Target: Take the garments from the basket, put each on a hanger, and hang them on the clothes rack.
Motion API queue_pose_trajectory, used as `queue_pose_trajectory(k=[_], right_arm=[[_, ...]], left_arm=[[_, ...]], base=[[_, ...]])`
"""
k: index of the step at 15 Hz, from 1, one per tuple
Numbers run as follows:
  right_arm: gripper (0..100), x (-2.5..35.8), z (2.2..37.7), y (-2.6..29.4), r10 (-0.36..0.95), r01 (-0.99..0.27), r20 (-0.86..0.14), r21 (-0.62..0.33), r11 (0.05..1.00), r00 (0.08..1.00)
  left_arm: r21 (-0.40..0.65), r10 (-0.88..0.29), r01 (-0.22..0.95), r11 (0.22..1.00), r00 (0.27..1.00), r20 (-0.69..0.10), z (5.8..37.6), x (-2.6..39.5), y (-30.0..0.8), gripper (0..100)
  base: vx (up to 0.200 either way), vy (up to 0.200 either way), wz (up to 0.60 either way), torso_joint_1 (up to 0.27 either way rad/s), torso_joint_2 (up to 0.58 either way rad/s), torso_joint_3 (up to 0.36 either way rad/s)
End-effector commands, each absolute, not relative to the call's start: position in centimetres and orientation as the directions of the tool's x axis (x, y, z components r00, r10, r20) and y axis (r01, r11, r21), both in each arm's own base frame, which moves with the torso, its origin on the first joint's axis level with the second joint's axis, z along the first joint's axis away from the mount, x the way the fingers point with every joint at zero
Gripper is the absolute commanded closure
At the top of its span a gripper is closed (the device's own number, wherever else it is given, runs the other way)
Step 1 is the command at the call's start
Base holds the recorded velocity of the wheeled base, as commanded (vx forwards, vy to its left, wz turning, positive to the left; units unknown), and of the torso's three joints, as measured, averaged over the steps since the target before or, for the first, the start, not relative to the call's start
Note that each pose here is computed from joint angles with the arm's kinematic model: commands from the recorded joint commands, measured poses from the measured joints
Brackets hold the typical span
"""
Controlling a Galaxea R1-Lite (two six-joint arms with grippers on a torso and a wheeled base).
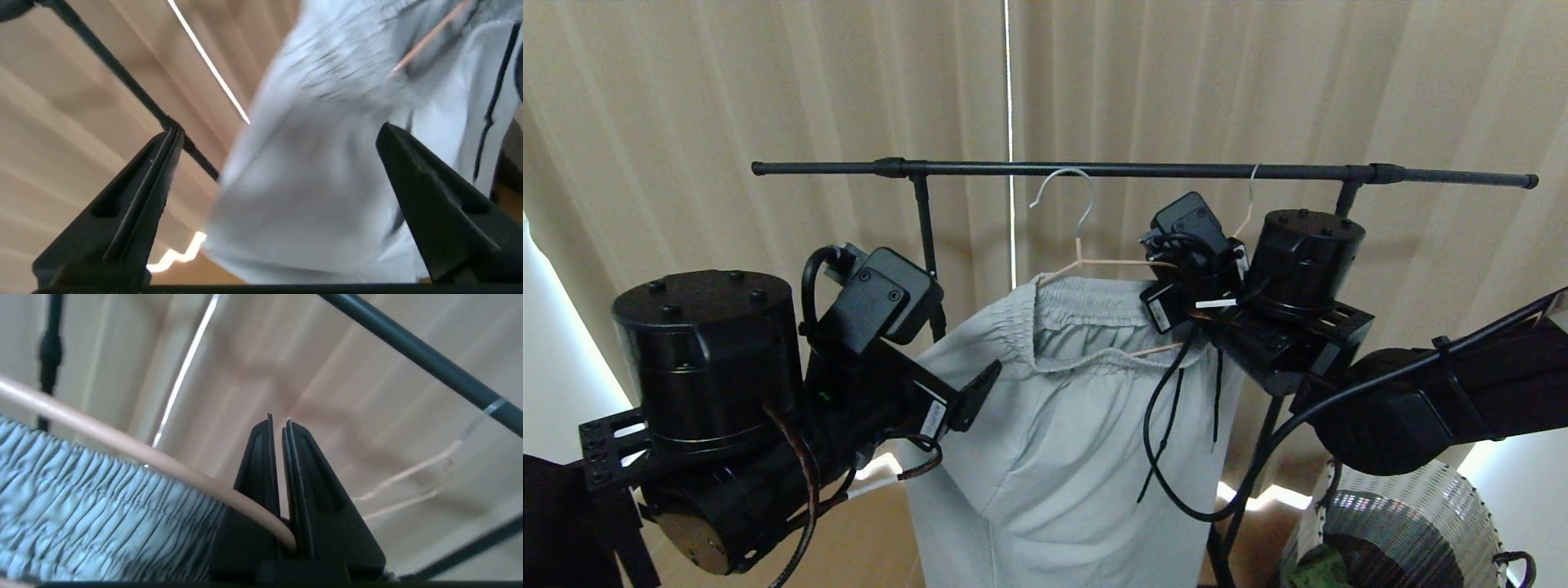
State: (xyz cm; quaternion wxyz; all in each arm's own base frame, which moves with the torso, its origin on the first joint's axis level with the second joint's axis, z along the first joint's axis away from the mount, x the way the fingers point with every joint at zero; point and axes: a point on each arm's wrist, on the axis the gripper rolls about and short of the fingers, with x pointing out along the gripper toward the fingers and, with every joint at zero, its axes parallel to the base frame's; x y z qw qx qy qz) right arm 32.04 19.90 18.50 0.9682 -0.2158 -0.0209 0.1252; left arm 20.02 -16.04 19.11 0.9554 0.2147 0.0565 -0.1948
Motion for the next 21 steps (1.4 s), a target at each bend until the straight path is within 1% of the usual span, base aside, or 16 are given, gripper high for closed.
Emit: queue_pose_trajectory(k=[1,4,6,8,9,10,11,12,13,15,16,17,19,21], right_arm=[[100,32.0,18.5,19.9,0.256,-0.238,-0.013,-0.423,0.874,0.967],[100,32.0,18.5,20.0,0.255,-0.237,-0.015,-0.424,0.874,0.967],[100,32.0,18.2,19.8,0.241,-0.228,-0.023,-0.426,0.875,0.97],[100,31.9,17.8,19.3,0.205,-0.203,-0.042,-0.433,0.878,0.978],[100,31.9,17.7,19.3,0.204,-0.202,-0.045,-0.434,0.878,0.978],[100,31.4,17.9,18.7,0.145,-0.151,-0.049,-0.438,0.886,0.988],[100,31.3,17.9,18.6,0.132,-0.141,-0.05,-0.439,0.887,0.99],[100,30.9,18.2,18.3,0.105,-0.115,-0.047,-0.439,0.891,0.993],[100,30.4,18.6,17.1,0.047,-0.067,-0.057,-0.448,0.892,0.997],[100,29.3,19.3,15.4,-0.061,0.009,-0.095,-0.473,0.881,0.994],[100,29.2,19.4,15.1,-0.077,0.018,-0.103,-0.479,0.878,0.992],[100,28.0,20.0,13.8,-0.141,0.06,-0.127,-0.498,0.865,0.982],[100,27.1,20.4,11.7,-0.205,0.098,-0.154,-0.517,0.85,0.967],[100,26.5,20.8,9.9,-0.253,0.134,-0.162,-0.522,0.842,0.954]], left_arm=[[0.382,-0.349,0.392,0.837,0.92,-0.179,19.4,19.9,-15.8,0],[0.391,-0.333,0.379,0.839,0.925,-0.184,19.3,20.1,-15.5,0],[0.4,-0.332,0.382,0.833,0.924,-0.19,19.0,19.1,-14.7,0],[0.442,-0.298,0.361,0.821,0.932,-0.207,18.4,18.3,-13.0,0],[0.443,-0.297,0.359,0.821,0.932,-0.206,18.4,18.2,-12.9,0],[0.476,-0.237,0.314,0.822,0.947,-0.216,17.9,17.8,-10.9,0],[0.48,-0.222,0.303,0.823,0.95,-0.22,17.7,17.7,-10.5,0],[0.489,-0.187,0.28,0.826,0.955,-0.231,17.2,17.3,-9.4,0],[0.494,-0.13,0.241,0.835,0.96,-0.247,16.6,16.8,-7.8,0],[0.499,-0.072,0.196,0.844,0.964,-0.257,16.0,16.2,-6.3,0],[0.499,-0.066,0.19,0.846,0.965,-0.256,16.0,16.1,-6.1,0],[0.502,-0.027,0.156,0.851,0.967,-0.254,15.8,15.8,-5.3,0],[0.524,0.023,0.116,0.844,0.968,-0.251,15.7,15.5,-4.3,0],[0.537,0.04,0.1,0.838,0.969,-0.243,15.7,15.0,-3.8,0]], base=[[0.0,0.0,0.0,0.0,0.0,0.0],[0.0,0.0,0.0,0.0,0.0,0.0],[0.0,0.0,0.0,0.0,0.0,0.0],[0.0,0.0,0.0,0.0,0.0,0.0],[0.0,0.0,0.0,0.0,0.0,0.0],[0.0,0.0,0.0,0.0,0.0,0.0],[0.0,0.0,0.0,0.0,0.0,0.0],[0.0,0.0,0.0,0.0,0.0,0.0],[0.0,0.0,0.0,0.0,0.0,0.0],[0.0,0.0,0.0,0.0,0.0,0.0],[0.0,0.0,0.0,0.0,0.0,0.0],[0.0,0.0,0.0,0.0,0.0,0.0],[0.0,0.0,0.0,0.0,0.0,0.0],[0.0,0.0,0.0,0.0,0.0,0.0]])
